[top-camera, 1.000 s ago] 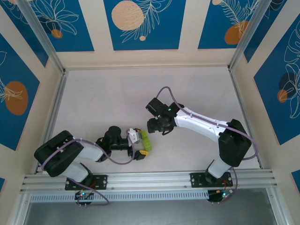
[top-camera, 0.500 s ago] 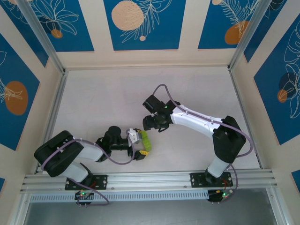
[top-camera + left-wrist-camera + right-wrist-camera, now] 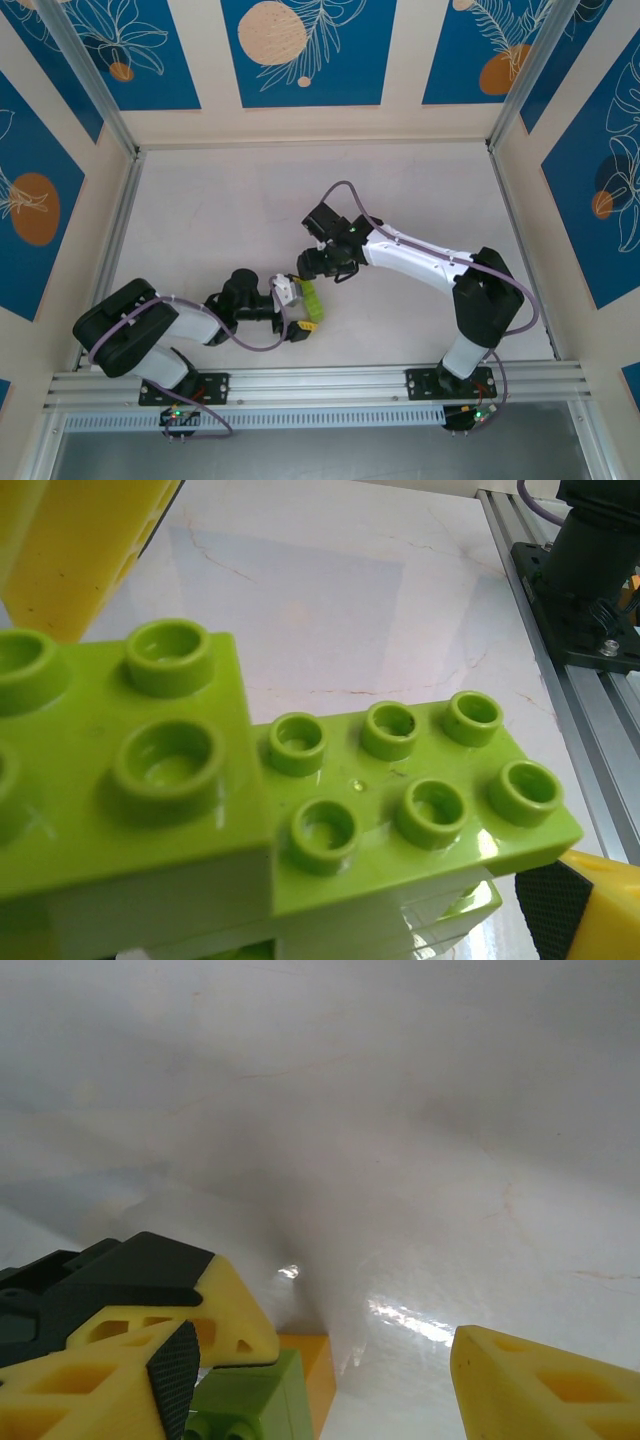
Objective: Assemble a carrot with lego
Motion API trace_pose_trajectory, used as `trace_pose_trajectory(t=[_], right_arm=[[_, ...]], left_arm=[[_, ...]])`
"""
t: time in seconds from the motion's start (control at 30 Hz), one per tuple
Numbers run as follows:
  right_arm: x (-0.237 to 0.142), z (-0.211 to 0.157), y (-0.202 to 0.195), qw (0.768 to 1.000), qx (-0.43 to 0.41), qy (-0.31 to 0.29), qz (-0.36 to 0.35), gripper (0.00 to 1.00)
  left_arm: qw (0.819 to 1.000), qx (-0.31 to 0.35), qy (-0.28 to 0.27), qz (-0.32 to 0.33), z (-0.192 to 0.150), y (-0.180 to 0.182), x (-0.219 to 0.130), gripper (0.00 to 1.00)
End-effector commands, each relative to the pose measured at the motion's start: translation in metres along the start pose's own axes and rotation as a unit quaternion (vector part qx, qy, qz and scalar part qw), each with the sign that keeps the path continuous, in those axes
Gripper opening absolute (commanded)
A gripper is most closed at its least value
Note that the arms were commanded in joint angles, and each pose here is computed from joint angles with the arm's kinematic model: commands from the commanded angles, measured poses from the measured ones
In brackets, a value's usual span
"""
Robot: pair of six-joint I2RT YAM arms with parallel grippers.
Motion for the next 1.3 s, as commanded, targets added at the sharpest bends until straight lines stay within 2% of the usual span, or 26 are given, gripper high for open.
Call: trace_pose_trajectory(t=[0.0, 0.13, 0.3, 0.7, 1.27], right_arm=[[-0.006, 0.000, 0.013, 1.000, -0.008, 0.004, 0.024, 0.69], [-0.016, 0.007, -0.006, 0.999, 0.015, -0.031, -0.026, 0.69], [-0.034, 0.015, -0.029, 0.995, 0.053, -0.067, -0.048, 0.69], [-0.014, -0.012, -0.021, 0.999, 0.024, 0.001, -0.036, 0.68], [-0.002, -0.013, 0.001, 1.000, -0.006, 0.010, -0.006, 0.68]], left_arm=[[1.000, 0.010, -0.013, -0.003, 0.005, -0.001, -0.002, 0.99], [1.000, 0.010, -0.014, -0.002, 0.006, 0.000, -0.002, 0.99], [1.000, 0.010, -0.013, -0.002, 0.006, 0.000, -0.002, 0.99], [1.000, 0.009, -0.010, 0.002, 0.005, 0.002, -0.001, 0.99], [1.000, 0.008, -0.007, 0.002, 0.004, 0.002, 0.000, 0.99]])
Point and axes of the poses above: each hand's point on the last joint's axis, 136 mm out from that joint toward the fingers, its own x axis out along the fingers, its own y axis along the line the jaws close on, z = x × y, the point moved 3 cm from there along -x, back along the fingers, and after that the axes turned 5 degrees about x, right-handed, at the moved point
